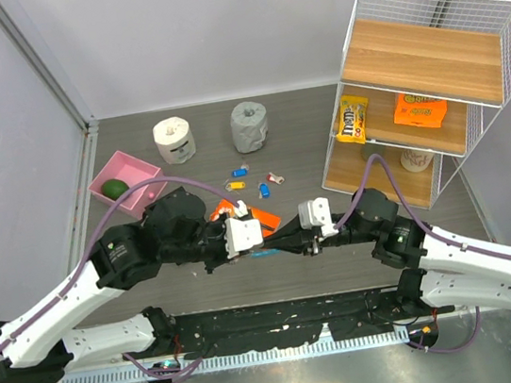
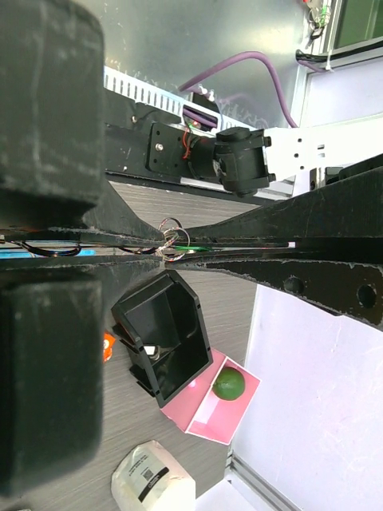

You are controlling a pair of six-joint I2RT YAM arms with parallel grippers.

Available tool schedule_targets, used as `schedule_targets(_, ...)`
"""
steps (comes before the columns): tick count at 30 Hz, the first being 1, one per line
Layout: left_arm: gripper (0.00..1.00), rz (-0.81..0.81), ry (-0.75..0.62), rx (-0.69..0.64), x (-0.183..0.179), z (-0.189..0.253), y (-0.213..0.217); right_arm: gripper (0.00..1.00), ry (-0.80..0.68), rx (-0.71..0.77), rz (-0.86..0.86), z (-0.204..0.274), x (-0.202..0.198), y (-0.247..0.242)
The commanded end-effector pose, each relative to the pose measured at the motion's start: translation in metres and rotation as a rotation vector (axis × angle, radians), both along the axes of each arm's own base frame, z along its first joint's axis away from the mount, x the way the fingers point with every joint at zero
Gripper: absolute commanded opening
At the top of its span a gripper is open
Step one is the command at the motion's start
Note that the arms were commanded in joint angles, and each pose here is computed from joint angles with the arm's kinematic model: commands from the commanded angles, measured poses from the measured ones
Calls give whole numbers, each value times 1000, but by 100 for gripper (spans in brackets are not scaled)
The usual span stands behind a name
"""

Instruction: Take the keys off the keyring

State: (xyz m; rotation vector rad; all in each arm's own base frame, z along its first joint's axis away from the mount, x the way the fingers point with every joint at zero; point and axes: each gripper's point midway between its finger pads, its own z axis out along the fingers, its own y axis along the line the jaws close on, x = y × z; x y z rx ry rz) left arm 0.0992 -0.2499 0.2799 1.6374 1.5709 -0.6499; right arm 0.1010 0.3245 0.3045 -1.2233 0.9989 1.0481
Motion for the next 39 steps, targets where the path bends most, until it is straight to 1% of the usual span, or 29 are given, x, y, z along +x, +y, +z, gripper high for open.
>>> schedule_targets(1, 0, -3, -24, -35, 2, 6, -4, 5, -40, 138, -6, 43, -2, -6)
schedule_targets(7, 0, -3, -23, -25, 3, 2, -5, 5, -16, 156, -17, 48, -1, -8)
schedule_targets(14, 0, 34, -33, 2, 10, -3, -3, 5, -9, 171, -9, 51, -3, -12)
schedule_targets(24, 0, 21, -22, 18, 9, -7, -5, 5, 65, 188, -54, 54, 9, -13)
schedule_targets(27, 0, 19, -23, 13, 9, -6, -6, 5, 107, 184, -57, 54, 11, -10)
schedule_targets(32, 0, 35, -45, 8, 14, -6, -6, 5, 310, 181, -47, 56, 14, 1)
schedule_targets(35, 0, 54, -71, -16, 18, -3, -6, 5, 416, 170, 14, 53, 6, 10)
schedule_targets(39, 0, 59, -97, -36, 20, -2, -3, 5, 445, 230, 72, 58, -2, 8)
